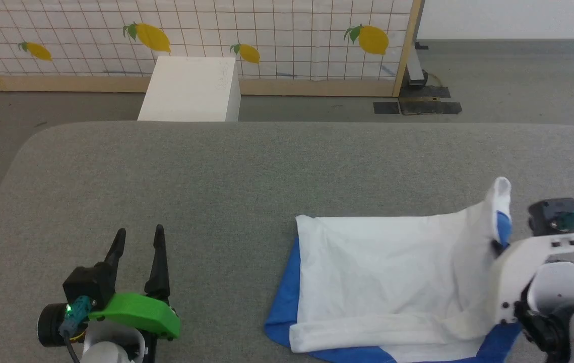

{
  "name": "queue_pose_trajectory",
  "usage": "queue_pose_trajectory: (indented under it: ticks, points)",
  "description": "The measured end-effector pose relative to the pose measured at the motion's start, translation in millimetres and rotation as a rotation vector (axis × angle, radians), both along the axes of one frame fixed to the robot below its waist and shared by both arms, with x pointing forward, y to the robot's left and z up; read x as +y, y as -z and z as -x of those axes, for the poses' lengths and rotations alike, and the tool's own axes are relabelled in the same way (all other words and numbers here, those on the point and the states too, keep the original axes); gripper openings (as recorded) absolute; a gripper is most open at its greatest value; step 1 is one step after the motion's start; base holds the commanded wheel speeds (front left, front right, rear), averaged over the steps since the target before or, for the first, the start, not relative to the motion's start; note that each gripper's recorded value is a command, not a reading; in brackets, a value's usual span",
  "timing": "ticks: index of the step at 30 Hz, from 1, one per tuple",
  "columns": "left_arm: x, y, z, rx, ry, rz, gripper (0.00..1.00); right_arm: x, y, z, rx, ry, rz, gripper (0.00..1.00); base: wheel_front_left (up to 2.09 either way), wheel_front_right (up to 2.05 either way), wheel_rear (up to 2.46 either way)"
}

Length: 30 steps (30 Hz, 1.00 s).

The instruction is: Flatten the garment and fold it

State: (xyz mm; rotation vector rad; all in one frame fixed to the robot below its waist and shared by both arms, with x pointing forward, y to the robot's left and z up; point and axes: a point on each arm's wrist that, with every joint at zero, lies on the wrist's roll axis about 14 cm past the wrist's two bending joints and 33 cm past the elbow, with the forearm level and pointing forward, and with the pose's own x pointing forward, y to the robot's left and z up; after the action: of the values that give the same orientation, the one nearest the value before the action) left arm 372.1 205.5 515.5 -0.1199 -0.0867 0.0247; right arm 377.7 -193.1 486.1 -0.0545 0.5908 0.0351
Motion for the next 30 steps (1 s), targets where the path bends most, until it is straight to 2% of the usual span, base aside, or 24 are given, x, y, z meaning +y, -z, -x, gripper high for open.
queue_pose_trajectory:
  ticks: [4, 9, 16, 22, 23, 24, 25, 28, 30]
  points:
    - [-1.5, 2.0, -0.7, 0.006, 0.004, 0.0, 1.0, 64.4, -27.2, 2.2, -0.049, -0.197, -0.03, 0.0, 0.0, 0.0, 0.0]
    - [-3.0, 4.8, -1.7, 0.013, 0.006, 0.003, 1.0, 138.2, -24.9, 10.0, -0.025, -0.434, -0.023, 0.0, 0.0, 0.0, 0.0]
    - [-1.7, 7.9, -1.1, 0.022, 0.001, 0.014, 1.0, 201.7, 10.5, 11.4, 0.043, -0.647, -0.029, 0.0, 0.0, 0.0, 0.0]
    - [4.7, 13.9, 0.8, 0.04, -0.018, 0.015, 1.0, 223.0, 62.0, 28.7, 0.222, -0.734, -0.054, 0.0, 0.0, 0.0, 0.0]
    - [5.9, 14.9, 1.3, 0.043, -0.022, 0.015, 1.0, 225.9, 68.4, 33.4, 0.254, -0.743, -0.071, 0.42, 0.0, 0.0, 0.0]
    - [6.9, 15.8, 1.8, 0.045, -0.026, 0.016, 1.0, 230.2, 71.7, 37.7, 0.271, -0.756, -0.092, 0.89, 0.0, 0.0, 0.0]
    - [7.5, 16.5, 2.2, 0.048, -0.028, 0.018, 1.0, 233.6, 72.9, 40.4, 0.283, -0.762, -0.114, 1.0, 0.0, 0.0, 0.0]
    - [8.5, 16.6, 1.7, 0.048, -0.031, 0.018, 1.0, 242.6, 66.9, 41.4, 0.266, -0.772, -0.18, 1.0, 0.0, 0.0, 0.0]
    - [8.7, 15.8, 1.2, 0.045, -0.032, 0.019, 1.0, 247.7, 45.3, 29.0, 0.169, -0.755, -0.254, 1.0, 0.0, 0.0, 0.0]
